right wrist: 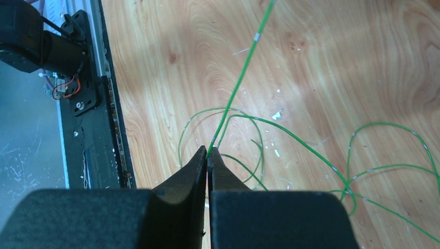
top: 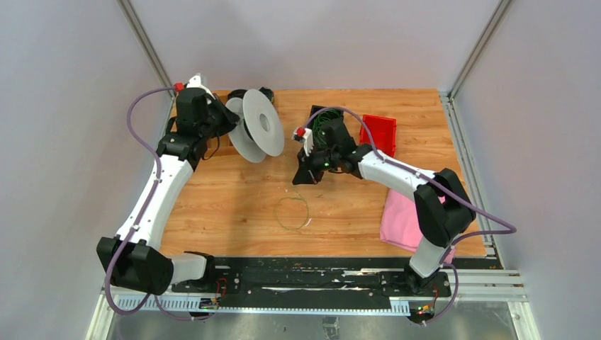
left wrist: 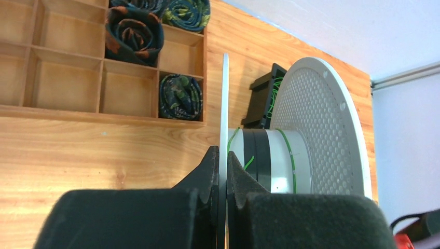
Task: Wrap the cables
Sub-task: Wrap the cable around the cable reel.
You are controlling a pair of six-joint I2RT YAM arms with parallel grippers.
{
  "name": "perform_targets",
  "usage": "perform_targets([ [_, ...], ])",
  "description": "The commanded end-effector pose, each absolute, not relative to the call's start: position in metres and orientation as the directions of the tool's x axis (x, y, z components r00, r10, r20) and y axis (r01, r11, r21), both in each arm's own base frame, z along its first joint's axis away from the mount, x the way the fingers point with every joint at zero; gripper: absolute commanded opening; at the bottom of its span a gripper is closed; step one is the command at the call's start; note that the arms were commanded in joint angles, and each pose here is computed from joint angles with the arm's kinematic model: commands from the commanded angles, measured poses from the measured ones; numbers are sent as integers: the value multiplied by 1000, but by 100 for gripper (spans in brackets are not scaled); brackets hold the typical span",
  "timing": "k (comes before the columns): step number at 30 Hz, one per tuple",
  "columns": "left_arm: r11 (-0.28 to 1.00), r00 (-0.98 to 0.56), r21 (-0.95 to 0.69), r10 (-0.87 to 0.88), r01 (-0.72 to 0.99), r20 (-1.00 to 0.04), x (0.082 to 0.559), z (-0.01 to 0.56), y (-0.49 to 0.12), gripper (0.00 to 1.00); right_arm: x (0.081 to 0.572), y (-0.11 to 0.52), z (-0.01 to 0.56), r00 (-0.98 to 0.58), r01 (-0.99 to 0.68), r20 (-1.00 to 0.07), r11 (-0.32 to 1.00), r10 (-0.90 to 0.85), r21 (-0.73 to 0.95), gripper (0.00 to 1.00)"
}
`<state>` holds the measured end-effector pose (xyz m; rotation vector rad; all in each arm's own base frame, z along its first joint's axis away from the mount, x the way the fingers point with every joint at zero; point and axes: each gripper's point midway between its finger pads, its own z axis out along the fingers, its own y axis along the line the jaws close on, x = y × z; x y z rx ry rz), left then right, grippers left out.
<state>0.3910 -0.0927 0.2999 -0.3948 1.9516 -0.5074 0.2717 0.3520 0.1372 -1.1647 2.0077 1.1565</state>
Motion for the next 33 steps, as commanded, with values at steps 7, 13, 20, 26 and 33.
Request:
perform_targets([
  [7, 858, -233, -509, -510, -71, -828, 409, 340, -79, 0, 219, 377, 170, -393, -912, -779, 96, -488, 400, 1],
  [13, 916, -220, -393, -402, -82, -889, 406, 340, -91, 0, 208, 388, 189, -392, -903, -766, 54, -510, 426, 1],
  [20, 950, -216, -301, -313, -84, -925, 406, 333, -103, 0, 207, 393, 225, -386, -905, -783, 36, -487, 423, 1],
  [26, 972, -215, -224, -234, -71, -948, 404, 330, -117, 0, 213, 396, 253, -362, -921, -817, 40, -449, 387, 1],
  [33, 987, -210, -150, -158, -54, -965, 401, 325, -128, 0, 235, 389, 282, -349, -936, -842, 116, -411, 332, 1],
])
